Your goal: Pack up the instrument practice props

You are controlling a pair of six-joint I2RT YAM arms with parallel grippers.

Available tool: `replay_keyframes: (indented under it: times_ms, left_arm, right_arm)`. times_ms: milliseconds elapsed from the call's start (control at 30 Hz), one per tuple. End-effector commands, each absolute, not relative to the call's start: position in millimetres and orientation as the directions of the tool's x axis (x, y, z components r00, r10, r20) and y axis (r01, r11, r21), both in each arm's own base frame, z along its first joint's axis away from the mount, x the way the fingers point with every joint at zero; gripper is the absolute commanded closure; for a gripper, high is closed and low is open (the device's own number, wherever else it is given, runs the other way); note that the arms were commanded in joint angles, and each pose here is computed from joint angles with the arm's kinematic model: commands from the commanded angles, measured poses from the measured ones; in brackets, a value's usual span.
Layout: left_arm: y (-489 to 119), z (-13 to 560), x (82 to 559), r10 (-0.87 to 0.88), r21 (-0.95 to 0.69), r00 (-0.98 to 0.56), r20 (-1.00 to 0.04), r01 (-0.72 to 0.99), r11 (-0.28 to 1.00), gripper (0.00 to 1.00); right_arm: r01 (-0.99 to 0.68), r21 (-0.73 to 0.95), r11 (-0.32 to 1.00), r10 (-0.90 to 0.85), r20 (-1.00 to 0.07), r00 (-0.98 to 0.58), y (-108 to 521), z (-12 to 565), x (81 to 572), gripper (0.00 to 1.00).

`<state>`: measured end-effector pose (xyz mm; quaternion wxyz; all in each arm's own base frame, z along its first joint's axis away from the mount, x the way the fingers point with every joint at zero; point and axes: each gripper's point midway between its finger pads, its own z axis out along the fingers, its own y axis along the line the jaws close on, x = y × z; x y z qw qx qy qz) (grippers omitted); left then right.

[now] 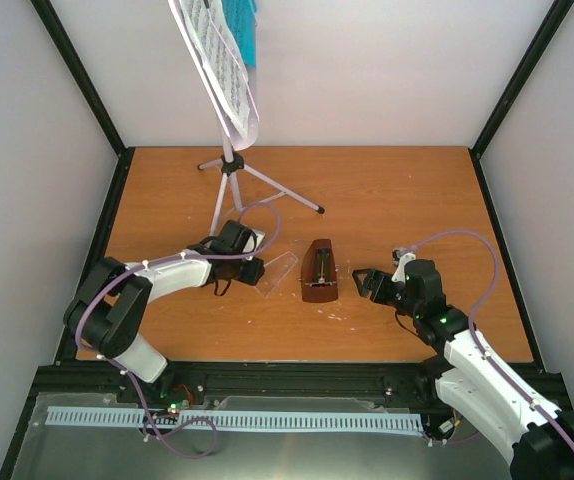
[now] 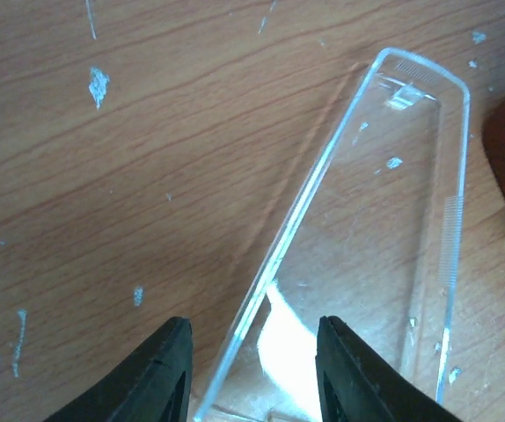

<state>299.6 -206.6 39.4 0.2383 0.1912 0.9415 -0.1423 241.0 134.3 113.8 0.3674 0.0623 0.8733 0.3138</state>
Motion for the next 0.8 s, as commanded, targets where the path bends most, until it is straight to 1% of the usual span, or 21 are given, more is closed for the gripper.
replay_keyframes:
  times_ms: [0,67,167,400,700,767]
  left_arm:
    - [-213.1,42.7,309.0,0.297,-0.17,-0.802,-0.518,0.437,0.883,0.6]
    - [-212.8,39.9,309.0,0.3,-0.168,-0.807,-0.509,0.435,0.885,0.6]
    - [-213.3,38.7,309.7,0.301,-0.168,-0.808,-0.506,0.434,0.885,0.65]
    - [-213.6,36.5,309.8,0.302,-0.168,-0.812,-0.5,0.433,0.886,0.72]
    - [-212.6,30.2,307.8,0.306,-0.168,-0.823,-0.479,0.428,0.888,0.74]
    - [-212.7,30.0,308.0,0.306,-0.168,-0.824,-0.478,0.427,0.888,0.76]
  right_arm:
    - [-0.122,0.6,0.791,0.352,-0.608,-0.712,133.4,120.1,243.6,0.19]
    - [-0.121,0.6,0.791,0.351,-0.607,-0.713,133.2,119.6,243.1,0.18]
    - [-0.119,0.599,0.792,0.352,-0.607,-0.712,132.5,119.2,242.8,0.19]
    - [-0.118,0.599,0.792,0.353,-0.607,-0.712,132.1,118.1,241.8,0.18]
    - [-0.115,0.602,0.79,0.358,-0.606,-0.71,131.5,117.7,241.5,0.19]
    - [-0.115,0.603,0.789,0.36,-0.607,-0.709,131.4,118.1,241.3,0.18]
